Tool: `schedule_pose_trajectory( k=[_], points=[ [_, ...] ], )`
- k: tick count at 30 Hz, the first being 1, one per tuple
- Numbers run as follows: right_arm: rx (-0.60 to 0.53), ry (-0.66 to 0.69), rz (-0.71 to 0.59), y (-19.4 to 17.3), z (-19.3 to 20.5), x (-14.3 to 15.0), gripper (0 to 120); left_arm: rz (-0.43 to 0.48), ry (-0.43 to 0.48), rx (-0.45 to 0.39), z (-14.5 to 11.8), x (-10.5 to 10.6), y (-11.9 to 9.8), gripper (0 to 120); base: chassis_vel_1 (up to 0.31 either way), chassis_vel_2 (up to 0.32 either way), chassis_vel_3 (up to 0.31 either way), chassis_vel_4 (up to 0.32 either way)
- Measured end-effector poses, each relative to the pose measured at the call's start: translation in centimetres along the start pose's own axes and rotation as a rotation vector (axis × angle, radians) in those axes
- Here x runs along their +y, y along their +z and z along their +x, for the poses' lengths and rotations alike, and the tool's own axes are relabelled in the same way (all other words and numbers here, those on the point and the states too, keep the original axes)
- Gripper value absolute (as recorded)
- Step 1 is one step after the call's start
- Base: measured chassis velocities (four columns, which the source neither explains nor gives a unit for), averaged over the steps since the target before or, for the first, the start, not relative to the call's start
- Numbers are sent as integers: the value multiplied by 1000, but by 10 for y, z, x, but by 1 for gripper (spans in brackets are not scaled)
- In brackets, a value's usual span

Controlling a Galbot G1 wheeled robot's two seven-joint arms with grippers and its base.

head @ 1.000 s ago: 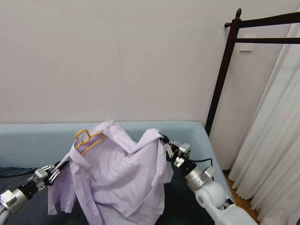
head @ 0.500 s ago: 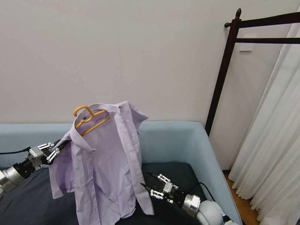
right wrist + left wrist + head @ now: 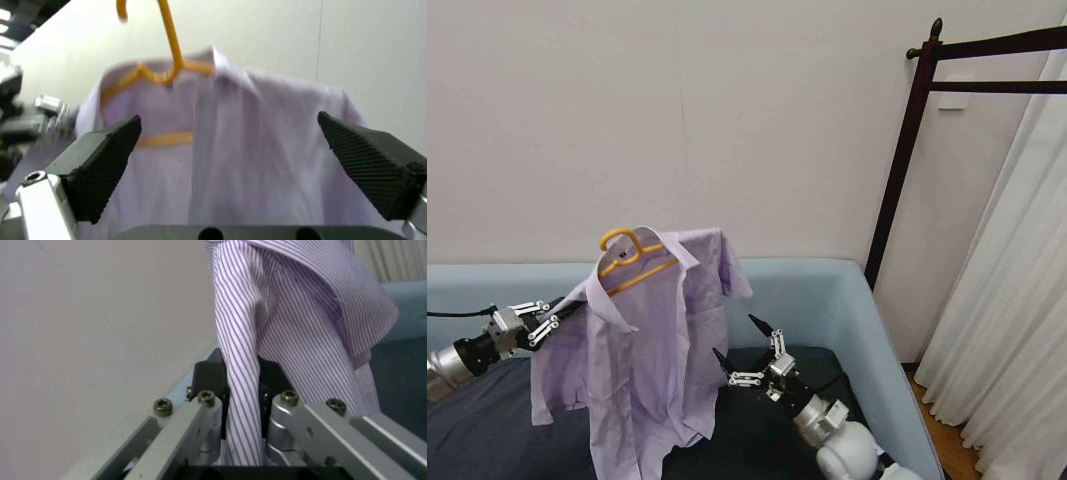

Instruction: Pick up the clothes from the sofa and hang them on the clothes hanger.

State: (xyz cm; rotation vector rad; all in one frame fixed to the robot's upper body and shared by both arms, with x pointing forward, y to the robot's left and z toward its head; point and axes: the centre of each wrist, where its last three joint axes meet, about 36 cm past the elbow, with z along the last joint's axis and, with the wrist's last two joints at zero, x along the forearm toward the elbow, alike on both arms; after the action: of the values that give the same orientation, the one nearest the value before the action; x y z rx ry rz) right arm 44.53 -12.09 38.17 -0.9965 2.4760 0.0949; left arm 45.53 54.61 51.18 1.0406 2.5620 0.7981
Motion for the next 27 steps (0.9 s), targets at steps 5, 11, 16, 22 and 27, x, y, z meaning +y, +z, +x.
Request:
schedule_pose_trajectory(
  k=[5, 11, 16, 22, 27],
  points=[
    [-26, 43, -4, -6, -20, 31, 100, 31, 58, 34, 3, -22, 14, 7, 0, 0, 0, 0],
    [-4, 41, 89, 10, -29, 50, 87, 73, 81, 46, 4, -45, 30, 7, 0, 0, 0, 0],
    [51, 81, 212, 20, -29, 52, 69, 71, 73, 49, 5, -40, 33, 7, 0, 0, 0, 0],
    [74, 114, 255, 21, -33, 49, 44, 67, 62, 37, 3, -34, 31, 7, 0, 0, 0, 0],
    [80, 127, 243, 21, -34, 47, 26, 63, 63, 35, 2, -30, 29, 7, 0, 0, 0, 0]
  ],
)
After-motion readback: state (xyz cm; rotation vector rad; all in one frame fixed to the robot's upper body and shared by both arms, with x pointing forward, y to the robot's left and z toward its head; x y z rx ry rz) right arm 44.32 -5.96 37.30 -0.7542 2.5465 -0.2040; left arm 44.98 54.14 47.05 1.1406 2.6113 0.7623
